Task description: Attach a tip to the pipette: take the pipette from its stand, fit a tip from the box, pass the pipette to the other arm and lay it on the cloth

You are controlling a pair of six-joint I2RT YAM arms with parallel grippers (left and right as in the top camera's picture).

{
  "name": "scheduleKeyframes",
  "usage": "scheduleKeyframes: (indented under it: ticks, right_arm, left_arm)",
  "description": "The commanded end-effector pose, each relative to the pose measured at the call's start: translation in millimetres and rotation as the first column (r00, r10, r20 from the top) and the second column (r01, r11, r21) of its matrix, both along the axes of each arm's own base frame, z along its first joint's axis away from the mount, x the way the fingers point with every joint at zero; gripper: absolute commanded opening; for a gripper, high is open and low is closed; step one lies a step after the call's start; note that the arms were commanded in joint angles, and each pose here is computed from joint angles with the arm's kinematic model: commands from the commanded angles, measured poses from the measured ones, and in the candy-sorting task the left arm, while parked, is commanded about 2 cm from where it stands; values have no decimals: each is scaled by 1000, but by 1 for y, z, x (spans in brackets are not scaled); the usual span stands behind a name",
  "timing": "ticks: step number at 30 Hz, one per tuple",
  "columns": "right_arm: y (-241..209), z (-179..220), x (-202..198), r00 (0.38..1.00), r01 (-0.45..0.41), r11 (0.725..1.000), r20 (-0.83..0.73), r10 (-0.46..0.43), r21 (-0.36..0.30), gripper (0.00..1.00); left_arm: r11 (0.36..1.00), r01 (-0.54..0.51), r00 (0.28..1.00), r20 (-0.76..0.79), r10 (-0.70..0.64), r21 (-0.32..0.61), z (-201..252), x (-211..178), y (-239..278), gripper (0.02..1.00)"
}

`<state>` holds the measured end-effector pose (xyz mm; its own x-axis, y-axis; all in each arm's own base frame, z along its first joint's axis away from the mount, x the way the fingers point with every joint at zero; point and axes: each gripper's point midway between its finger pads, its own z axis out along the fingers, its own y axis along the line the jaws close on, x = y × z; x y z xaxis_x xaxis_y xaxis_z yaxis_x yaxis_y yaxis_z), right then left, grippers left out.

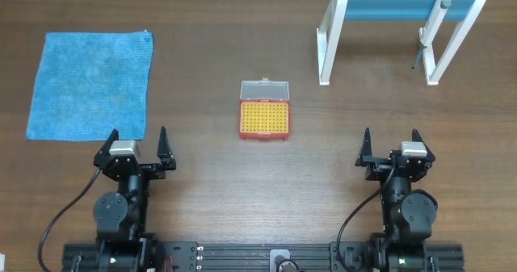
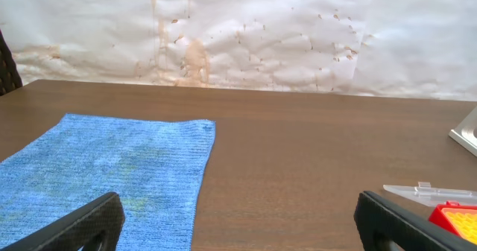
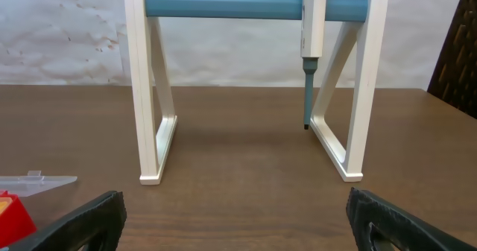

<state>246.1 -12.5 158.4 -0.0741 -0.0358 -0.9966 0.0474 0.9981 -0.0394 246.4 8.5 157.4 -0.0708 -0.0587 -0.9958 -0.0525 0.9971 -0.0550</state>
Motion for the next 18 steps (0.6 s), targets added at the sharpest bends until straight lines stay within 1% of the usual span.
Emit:
scheduleKeyframes:
  ticks: [1,10,12,14,15,17,18]
  right_arm:
    - [-4,-1,0,1000,20,1000,5,-21,14,974]
    - [-3,0,0,1000,17,1000,8,-17,16,974]
    - [-3,0,0,1000,19,999,9,-19,49,974]
    - [-3,1,0,1000,21,999,7,-22,49,974]
    - [-6,6,0,999,33,998,0,-33,48,974]
    - [-15,29,3,997,70,996,-23,-69,47,976]
    - [-19,39,6,996,83,996,-34,-82,37,974]
  left_arm:
    - [1000,-19,1000,5,19,-14,0,-1,3,998]
    - [1000,-19,1000,4,19,-14,0,-1,3,998]
    - [1000,-19,1000,4,19,-14,0,-1,3,998]
    - [1000,-19,1000,5,19,-14,0,-1,3,998]
    - [1000,-19,1000,5,19,-14,0,-1,3,998]
    - [1000,-19,1000,4,19,-14,0,-1,3,998]
    - [1000,-19,1000,4,19,-14,0,-1,3,998]
